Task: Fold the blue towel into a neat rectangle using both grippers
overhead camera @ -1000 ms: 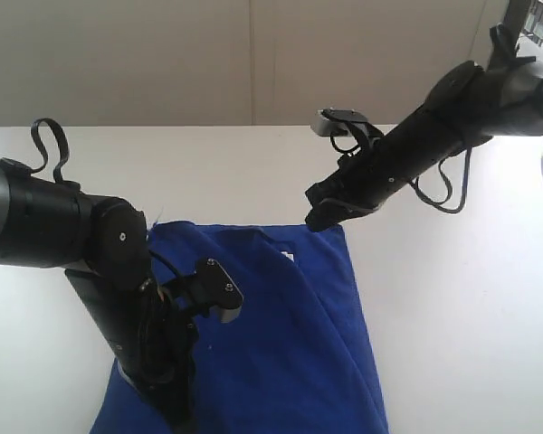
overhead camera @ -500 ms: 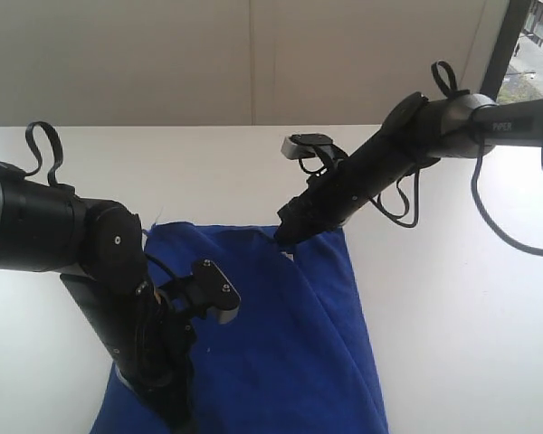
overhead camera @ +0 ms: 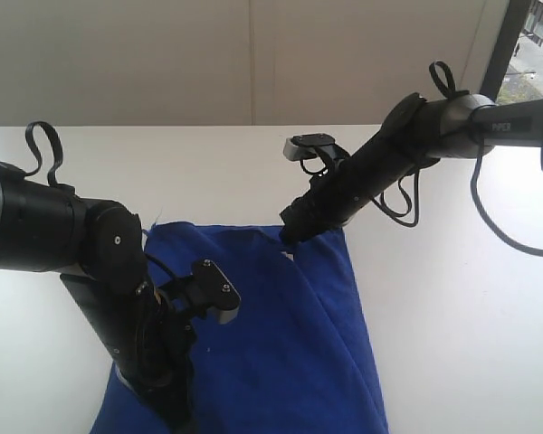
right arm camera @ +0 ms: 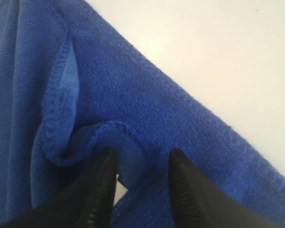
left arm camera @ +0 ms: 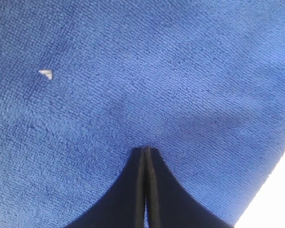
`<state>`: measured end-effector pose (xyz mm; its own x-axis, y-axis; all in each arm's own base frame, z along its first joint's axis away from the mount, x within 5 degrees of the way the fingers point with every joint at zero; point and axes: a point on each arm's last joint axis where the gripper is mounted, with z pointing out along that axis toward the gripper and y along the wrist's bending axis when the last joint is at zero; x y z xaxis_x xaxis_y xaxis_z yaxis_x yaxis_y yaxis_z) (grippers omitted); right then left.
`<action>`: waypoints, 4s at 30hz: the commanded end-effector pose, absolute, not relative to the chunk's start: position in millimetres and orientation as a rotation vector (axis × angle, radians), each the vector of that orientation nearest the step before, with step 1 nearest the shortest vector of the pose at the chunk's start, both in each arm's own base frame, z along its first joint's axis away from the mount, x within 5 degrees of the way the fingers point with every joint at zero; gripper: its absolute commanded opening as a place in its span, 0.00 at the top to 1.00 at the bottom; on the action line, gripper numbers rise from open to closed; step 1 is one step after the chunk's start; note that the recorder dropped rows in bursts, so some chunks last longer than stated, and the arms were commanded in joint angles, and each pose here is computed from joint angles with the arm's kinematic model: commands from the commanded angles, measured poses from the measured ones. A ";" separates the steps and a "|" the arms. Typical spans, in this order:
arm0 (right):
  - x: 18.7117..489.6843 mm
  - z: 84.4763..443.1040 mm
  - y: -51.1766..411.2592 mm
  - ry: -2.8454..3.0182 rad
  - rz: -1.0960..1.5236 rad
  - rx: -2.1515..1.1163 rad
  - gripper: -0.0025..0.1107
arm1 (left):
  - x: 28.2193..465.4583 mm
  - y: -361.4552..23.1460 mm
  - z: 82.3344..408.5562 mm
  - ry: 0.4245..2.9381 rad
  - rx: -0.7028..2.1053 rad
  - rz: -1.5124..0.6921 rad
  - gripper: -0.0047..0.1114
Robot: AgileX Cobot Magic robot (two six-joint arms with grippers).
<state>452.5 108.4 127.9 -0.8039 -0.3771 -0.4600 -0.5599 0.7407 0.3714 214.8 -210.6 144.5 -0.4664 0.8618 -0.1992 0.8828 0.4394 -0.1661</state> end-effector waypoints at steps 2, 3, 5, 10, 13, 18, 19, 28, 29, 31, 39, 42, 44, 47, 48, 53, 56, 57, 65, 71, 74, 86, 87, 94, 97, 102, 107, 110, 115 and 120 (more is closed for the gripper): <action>450.1 126.7 109.4 2.600 0.739 -0.729 0.67 | 208.6 -206.9 135.9 2.638 1.597 -0.372 0.96; 449.4 126.7 110.7 2.601 0.744 -0.735 0.67 | 208.7 -207.0 135.9 2.638 1.595 -0.373 0.96; 448.1 126.8 114.9 2.601 0.753 -0.746 0.67 | 208.8 -207.1 135.9 2.637 1.594 -0.373 0.96; 446.4 126.8 126.5 2.588 0.745 -0.773 0.69 | 208.8 -207.1 135.9 2.637 1.594 -0.373 0.96; 447.8 126.3 126.4 2.581 0.715 -0.774 0.73 | 208.6 -207.0 135.9 2.639 1.595 -0.373 0.96; 447.5 125.0 124.6 2.602 0.690 -0.770 0.73 | 208.7 -207.4 136.0 2.640 1.588 -0.378 0.96; 447.6 124.7 124.1 2.607 0.681 -0.768 0.73 | 208.7 -207.4 136.0 2.640 1.588 -0.378 0.96; 448.5 123.6 121.9 2.623 0.644 -0.751 0.73 | 208.7 -207.4 136.0 2.640 1.588 -0.378 0.96; 449.3 123.6 121.7 2.618 0.637 -0.746 0.73 | 208.7 -207.4 136.0 2.640 1.588 -0.378 0.96; 449.5 123.6 121.6 2.617 0.635 -0.745 0.77 | 208.7 -207.4 136.0 2.640 1.588 -0.378 0.96; 449.8 123.6 121.4 2.615 0.628 -0.745 0.98 | 208.6 -207.6 136.1 2.642 1.584 -0.383 0.96; 449.9 123.2 120.8 2.615 0.617 -0.753 0.98 | 208.5 -207.7 136.1 2.643 1.582 -0.385 0.96; 450.3 123.5 117.7 2.620 0.598 -0.759 0.98 | 208.5 -207.7 136.1 2.643 1.582 -0.385 0.96; 450.8 126.5 112.7 2.621 0.588 -0.756 0.98 | 208.5 -207.7 136.1 2.643 1.582 -0.385 0.96; 451.3 128.4 110.9 2.618 0.586 -0.748 0.98 | 208.5 -207.7 136.1 2.643 1.582 -0.385 0.96; 453.5 140.8 98.6 2.599 0.557 -0.727 0.98 | 208.5 -207.7 136.1 2.643 1.582 -0.385 0.96; 454.2 142.3 93.4 2.601 0.548 -0.720 0.98 | 208.5 -207.7 136.1 2.643 1.582 -0.385 0.96; 454.4 142.1 91.1 2.604 0.544 -0.719 0.98 | 208.5 -207.7 136.1 2.643 1.582 -0.385 0.96; 453.9 145.9 76.9 2.658 0.377 -0.753 0.98 | 208.3 -208.1 136.2 2.647 1.574 -0.392 0.96; 454.4 165.6 74.8 2.605 0.323 -0.750 0.98 | 208.3 -208.1 136.2 2.647 1.574 -0.392 0.96; 454.6 170.6 71.8 2.593 0.264 -0.772 0.98 | 208.3 -208.1 136.2 2.647 1.574 -0.392 0.96; 457.8 165.2 68.6 2.590 0.206 -0.772 0.98 | 208.3 -208.1 136.2 2.647 1.574 -0.392 0.96; 458.1 163.0 68.6 2.594 0.206 -0.772 0.98 | 208.3 -208.2 136.3 2.648 1.572 -0.394 0.96; 462.8 154.2 68.1 2.577 0.186 -0.760 0.96 | 208.3 -208.2 136.3 2.648 1.572 -0.394 0.96; 464.3 154.7 67.6 2.563 0.173 -0.756 0.85 | 208.3 -208.2 136.3 2.648 1.572 -0.394 0.96; 466.9 155.6 66.7 2.539 0.147 -0.745 0.62 | 208.3 -208.2 136.3 2.648 1.572 -0.394 0.96; 464.2 178.6 64.3 2.512 0.111 -0.717 0.59 | 209.7 -208.8 136.3 2.636 1.561 -0.390 0.96; 455.3 210.6 64.0 2.477 0.110 -0.725 0.64 | 211.6 -210.0 138.5 2.618 1.549 -0.387 0.96; 429.2 259.2 62.5 2.438 0.115 -0.740 0.79 | 216.1 -209.0 178.6 2.457 1.577 -0.332 0.96; 394.0 270.7 61.8 2.463 0.150 -0.759 0.94 | 214.6 -188.8 225.0 2.361 1.485 -0.126 0.96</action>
